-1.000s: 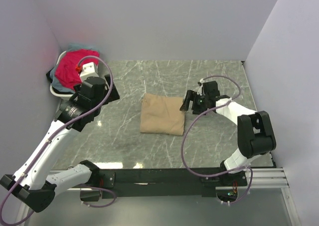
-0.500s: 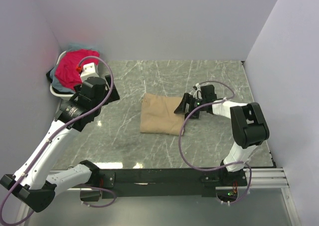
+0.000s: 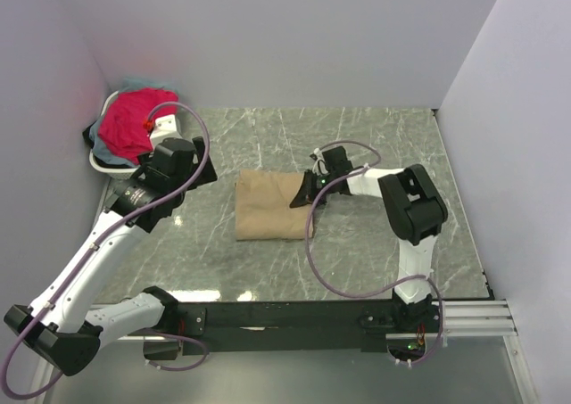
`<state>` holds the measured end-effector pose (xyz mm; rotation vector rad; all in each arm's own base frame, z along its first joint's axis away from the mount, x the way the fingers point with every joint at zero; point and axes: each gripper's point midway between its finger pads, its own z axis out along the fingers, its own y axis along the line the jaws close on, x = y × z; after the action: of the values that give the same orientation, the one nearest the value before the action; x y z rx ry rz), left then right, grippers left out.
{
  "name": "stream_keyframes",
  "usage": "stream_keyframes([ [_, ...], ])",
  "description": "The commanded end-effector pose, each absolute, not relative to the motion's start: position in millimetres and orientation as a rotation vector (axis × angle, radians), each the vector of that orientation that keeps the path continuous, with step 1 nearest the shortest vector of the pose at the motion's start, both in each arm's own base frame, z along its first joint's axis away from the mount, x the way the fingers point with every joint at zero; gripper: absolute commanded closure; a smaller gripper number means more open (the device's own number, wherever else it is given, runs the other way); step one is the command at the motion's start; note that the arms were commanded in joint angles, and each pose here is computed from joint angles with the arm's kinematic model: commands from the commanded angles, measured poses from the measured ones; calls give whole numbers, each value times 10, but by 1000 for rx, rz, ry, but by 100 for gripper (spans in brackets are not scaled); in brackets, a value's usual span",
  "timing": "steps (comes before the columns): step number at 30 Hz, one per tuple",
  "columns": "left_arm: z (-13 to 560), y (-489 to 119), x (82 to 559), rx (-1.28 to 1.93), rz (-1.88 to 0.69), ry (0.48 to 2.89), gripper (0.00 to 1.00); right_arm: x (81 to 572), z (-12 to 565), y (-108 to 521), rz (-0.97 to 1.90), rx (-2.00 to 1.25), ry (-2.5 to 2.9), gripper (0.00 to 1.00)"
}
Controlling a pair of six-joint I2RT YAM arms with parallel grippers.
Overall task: Fold and stack the t-shirts
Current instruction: Neatly place the folded tshirt to the corner
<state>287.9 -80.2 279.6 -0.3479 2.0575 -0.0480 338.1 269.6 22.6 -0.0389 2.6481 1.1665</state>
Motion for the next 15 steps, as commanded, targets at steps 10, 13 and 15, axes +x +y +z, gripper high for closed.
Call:
stream_keyframes([
  [10,2719,-1011,2989,-275,-114,2090,0,5086,696,2361,981,213,2456,100],
  [13,2679,-1083,3020,-253,-139,2102,1,5518,899,2052,975,302,2355,100],
  [15,2650,-1112,3045,-241,-140,2113,1,5789,1059,1789,953,359,2284,100],
])
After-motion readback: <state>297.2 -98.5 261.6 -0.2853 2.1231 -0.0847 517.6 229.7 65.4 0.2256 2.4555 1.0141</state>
